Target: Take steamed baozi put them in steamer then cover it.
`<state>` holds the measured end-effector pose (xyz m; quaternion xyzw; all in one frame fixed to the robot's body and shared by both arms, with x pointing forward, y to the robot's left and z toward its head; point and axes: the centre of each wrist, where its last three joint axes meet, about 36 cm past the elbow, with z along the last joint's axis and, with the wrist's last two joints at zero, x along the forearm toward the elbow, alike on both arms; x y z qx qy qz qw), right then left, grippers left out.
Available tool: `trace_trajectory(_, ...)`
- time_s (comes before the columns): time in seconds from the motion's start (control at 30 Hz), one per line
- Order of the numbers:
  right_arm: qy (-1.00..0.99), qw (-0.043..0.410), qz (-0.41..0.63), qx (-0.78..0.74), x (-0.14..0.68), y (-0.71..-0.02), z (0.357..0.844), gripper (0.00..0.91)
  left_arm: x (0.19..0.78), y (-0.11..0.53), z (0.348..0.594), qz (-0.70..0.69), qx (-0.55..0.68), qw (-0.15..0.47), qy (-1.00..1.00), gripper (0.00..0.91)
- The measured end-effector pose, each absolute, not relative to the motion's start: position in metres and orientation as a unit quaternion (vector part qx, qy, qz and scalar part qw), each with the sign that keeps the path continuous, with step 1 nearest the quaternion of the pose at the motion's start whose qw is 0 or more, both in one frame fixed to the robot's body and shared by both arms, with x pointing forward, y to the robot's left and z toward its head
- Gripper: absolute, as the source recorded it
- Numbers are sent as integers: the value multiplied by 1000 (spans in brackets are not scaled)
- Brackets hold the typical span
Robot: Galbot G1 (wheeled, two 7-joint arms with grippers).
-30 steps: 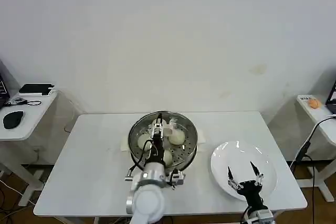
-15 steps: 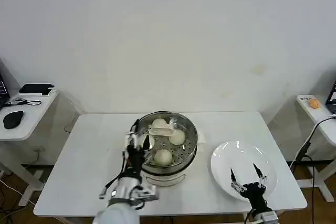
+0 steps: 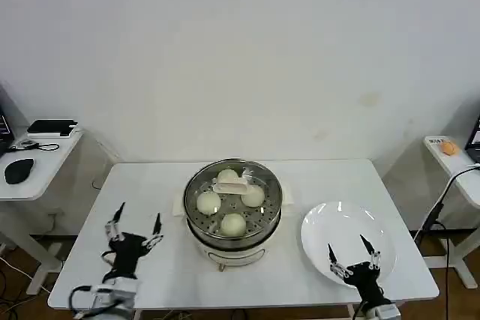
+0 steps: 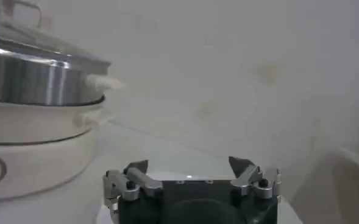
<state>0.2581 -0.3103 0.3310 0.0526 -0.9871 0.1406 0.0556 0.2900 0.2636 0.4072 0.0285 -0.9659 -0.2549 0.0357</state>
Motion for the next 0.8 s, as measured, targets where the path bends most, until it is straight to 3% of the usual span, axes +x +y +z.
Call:
trace_trajectory(0.3, -987, 56, 135, 60, 254, -310, 336, 907, 269, 280, 396, -136, 48, 29, -989, 907)
trace_trajectory(0.8, -988, 55, 122, 73, 249, -299, 337, 907, 252, 281, 386, -70, 57, 42, -995, 907)
